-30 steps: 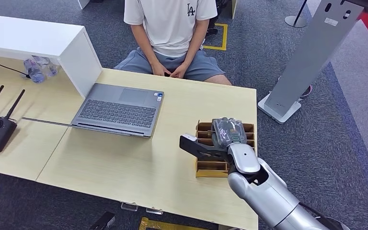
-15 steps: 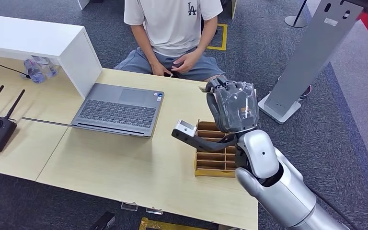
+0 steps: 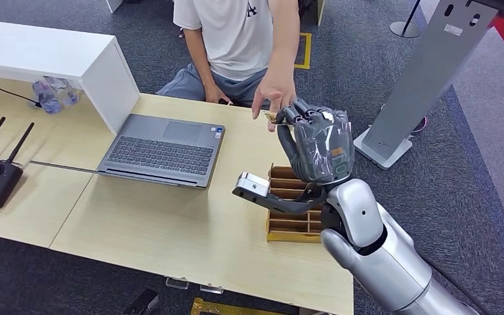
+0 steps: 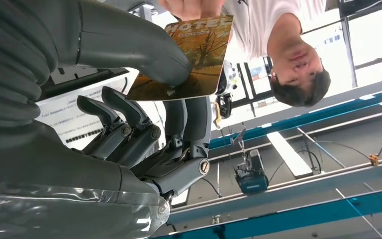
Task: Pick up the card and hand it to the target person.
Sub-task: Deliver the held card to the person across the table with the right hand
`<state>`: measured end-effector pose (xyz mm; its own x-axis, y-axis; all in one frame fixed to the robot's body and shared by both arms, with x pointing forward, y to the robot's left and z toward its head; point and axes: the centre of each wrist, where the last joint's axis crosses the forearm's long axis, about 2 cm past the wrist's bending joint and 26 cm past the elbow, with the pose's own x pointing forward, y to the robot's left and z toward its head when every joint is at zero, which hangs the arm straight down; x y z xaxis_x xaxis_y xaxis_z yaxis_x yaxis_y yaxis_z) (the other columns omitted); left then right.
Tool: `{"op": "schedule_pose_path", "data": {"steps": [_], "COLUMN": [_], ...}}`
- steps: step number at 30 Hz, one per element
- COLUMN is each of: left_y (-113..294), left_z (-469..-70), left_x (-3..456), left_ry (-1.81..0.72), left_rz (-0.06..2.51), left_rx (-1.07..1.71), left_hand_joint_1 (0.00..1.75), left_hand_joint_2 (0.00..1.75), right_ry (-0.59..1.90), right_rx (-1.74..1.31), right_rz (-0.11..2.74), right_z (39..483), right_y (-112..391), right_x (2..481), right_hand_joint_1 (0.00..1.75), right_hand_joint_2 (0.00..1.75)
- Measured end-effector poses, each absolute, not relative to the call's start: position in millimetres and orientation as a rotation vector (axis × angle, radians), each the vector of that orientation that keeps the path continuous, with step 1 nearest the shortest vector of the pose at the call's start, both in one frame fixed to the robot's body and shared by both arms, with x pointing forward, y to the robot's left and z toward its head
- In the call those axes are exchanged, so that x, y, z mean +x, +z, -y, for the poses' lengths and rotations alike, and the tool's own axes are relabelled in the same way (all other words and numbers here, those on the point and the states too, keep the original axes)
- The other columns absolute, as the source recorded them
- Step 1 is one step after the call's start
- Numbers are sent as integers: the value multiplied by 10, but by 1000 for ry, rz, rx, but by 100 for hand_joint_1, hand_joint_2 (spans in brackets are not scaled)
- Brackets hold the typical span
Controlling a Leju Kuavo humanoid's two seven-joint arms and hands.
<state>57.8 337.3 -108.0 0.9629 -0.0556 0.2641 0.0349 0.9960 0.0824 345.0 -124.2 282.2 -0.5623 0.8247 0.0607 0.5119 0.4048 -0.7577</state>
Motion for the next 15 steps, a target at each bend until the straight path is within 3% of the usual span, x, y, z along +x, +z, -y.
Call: {"op": "schedule_pose_path", "data": {"steps": [12, 14, 15], "left_y": [-1080, -1080, -1080], "left_z": [-3373, -3373, -3374], "left_x": [577, 577, 577], "left_ry": [-42, -42, -42], "left_rz": [264, 261, 259], "left_rx": [78, 79, 79], "left_hand_joint_1": [0, 0, 0], "left_hand_joint_2": [0, 87, 131], "right_ry": [988, 988, 988], "right_rx": [-1091, -1085, -1083], "right_rz": [2209, 2198, 2192], "right_z": [1171, 1163, 1160], "right_y": [2746, 2733, 2726], "right_x": [3523, 3534, 3539], "right_hand_joint_1": [175, 128, 95], "right_hand_joint_2": [175, 175, 175]}}
